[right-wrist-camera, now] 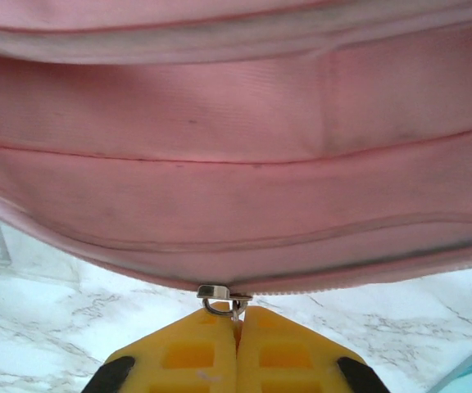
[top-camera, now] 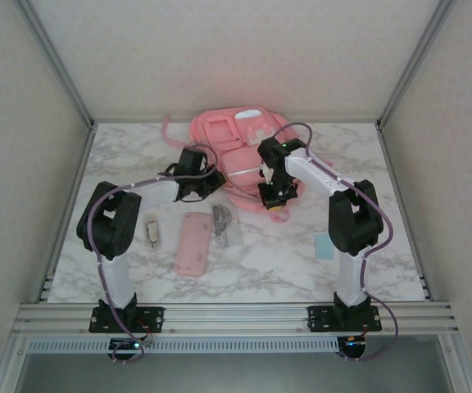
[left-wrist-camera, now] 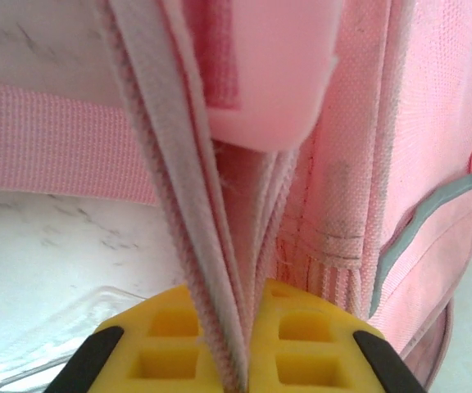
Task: Pack the student bag
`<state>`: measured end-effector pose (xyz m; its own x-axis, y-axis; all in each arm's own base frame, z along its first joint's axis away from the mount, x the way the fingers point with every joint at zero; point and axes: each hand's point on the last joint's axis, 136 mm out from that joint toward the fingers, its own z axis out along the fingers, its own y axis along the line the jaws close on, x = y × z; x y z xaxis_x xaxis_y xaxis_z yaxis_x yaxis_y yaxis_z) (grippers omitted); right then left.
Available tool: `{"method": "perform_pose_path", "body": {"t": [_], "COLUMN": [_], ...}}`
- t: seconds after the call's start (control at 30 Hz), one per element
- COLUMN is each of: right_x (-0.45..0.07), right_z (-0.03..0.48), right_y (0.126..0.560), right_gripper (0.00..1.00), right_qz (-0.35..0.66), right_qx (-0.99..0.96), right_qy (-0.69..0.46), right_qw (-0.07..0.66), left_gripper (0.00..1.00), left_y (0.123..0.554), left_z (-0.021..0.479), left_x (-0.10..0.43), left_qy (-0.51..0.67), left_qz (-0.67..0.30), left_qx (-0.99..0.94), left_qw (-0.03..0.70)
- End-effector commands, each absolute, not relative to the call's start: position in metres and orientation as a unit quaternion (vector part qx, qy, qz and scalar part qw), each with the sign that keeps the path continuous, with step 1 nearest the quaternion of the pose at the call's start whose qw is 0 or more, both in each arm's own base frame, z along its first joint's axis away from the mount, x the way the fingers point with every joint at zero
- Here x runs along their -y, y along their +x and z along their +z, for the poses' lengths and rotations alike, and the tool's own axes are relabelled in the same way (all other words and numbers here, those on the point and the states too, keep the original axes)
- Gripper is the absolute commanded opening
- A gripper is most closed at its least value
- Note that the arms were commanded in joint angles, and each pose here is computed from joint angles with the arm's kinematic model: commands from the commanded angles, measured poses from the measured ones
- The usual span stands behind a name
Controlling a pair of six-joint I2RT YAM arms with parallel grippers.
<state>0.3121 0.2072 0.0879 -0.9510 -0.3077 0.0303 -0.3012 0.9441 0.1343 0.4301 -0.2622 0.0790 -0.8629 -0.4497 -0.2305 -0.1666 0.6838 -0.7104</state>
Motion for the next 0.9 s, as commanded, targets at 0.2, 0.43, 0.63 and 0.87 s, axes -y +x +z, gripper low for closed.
{"method": "perform_pose_path", "body": {"t": [0.2,0.43,0.63,0.87], "right_x": [-0.28,-0.321,-0.327,-0.327], "right_z": [0.102,0.114,0.113,0.118], "right_y": [0.309,0.331,0.332,0.321], "right_gripper": [0.0,0.0,0.0,0.0], "right_qz": [-0.227,-0.288,-0.295,-0.317], "right_qx": [0.964,0.947,0.946,0.94], "right_qy": [0.14,0.141,0.137,0.125], "right_qw": [0.024,-0.004,0.004,0.011], "left_gripper": [0.37,0.86,0.89,0.85], "left_y": [0.484,0.419,0.379,0.386], "left_z": [0.128,0.144,0.134,0.117], "left_x": [0.191,0.193,0.225,0.275], "left_qy": [-0.197,-0.249,-0.315,-0.357], "left_qz": [-0.299,-0.336,-0.393,-0.423], "left_qx": [-0.897,-0.874,-0.832,-0.801], "left_qw": [0.26,0.25,0.233,0.226]}}
